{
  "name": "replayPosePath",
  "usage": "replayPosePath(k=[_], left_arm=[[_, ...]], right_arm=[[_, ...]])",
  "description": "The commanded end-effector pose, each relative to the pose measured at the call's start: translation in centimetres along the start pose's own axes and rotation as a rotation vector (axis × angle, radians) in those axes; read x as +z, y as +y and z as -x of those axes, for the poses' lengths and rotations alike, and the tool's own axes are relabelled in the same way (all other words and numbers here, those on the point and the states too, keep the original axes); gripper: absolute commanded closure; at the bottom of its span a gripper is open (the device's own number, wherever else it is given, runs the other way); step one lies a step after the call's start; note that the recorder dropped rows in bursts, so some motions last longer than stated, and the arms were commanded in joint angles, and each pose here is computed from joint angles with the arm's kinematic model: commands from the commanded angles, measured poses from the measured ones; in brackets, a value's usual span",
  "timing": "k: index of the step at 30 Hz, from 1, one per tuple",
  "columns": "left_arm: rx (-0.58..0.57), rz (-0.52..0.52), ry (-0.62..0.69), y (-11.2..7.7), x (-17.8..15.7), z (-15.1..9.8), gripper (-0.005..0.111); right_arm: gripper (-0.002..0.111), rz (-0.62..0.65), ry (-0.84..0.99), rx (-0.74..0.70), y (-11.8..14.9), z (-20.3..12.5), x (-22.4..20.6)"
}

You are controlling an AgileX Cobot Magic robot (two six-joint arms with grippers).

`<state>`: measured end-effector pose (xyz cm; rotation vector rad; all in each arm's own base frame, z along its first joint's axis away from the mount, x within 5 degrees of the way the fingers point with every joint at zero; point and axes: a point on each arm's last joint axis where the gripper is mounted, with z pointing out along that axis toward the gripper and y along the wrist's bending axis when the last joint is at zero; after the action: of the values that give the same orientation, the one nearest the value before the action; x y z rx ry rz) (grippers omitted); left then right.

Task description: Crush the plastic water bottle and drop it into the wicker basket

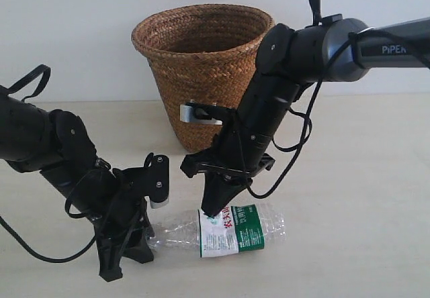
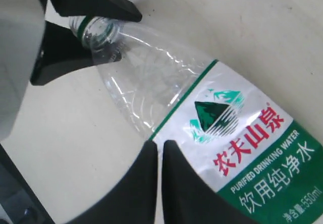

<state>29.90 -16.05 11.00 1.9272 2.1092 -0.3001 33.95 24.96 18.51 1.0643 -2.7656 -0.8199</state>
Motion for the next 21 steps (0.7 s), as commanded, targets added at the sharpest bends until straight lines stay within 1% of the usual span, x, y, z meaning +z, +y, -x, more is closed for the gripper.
replayPosePath(k=[1,7,8,13,17,21], left_arm=[[0.004,-0.027,0.021,-0.3,0.5,-0.3,0.102],[-0.003,-0.026,0.021,-0.3,0.5,-0.3,0.102],[-0.005,-0.026,0.021,-0.3,0.5,-0.3,0.102],[-0.005,-0.026,0.021,-0.3,0.5,-0.3,0.102],[-0.005,-0.026,0.021,-0.3,0.5,-0.3,0.102],[-0.007,-0.026,0.021,-0.3,0.5,-0.3,0.102]], right_arm=[[0.108,0.003,-0.041,0.036,0.1,0.2,-0.3],[0.108,0.003,-0.066,0.088,0.0,0.5,-0.3],[0.108,0.01,-0.055,0.119,-0.3,0.5,0.3],[0.108,0.07,-0.035,0.169,-1.0,0.7,2.2],[0.108,0.064,-0.015,0.195,-2.3,0.8,4.2],[0.108,0.043,-0.022,0.205,-3.2,0.9,5.3]])
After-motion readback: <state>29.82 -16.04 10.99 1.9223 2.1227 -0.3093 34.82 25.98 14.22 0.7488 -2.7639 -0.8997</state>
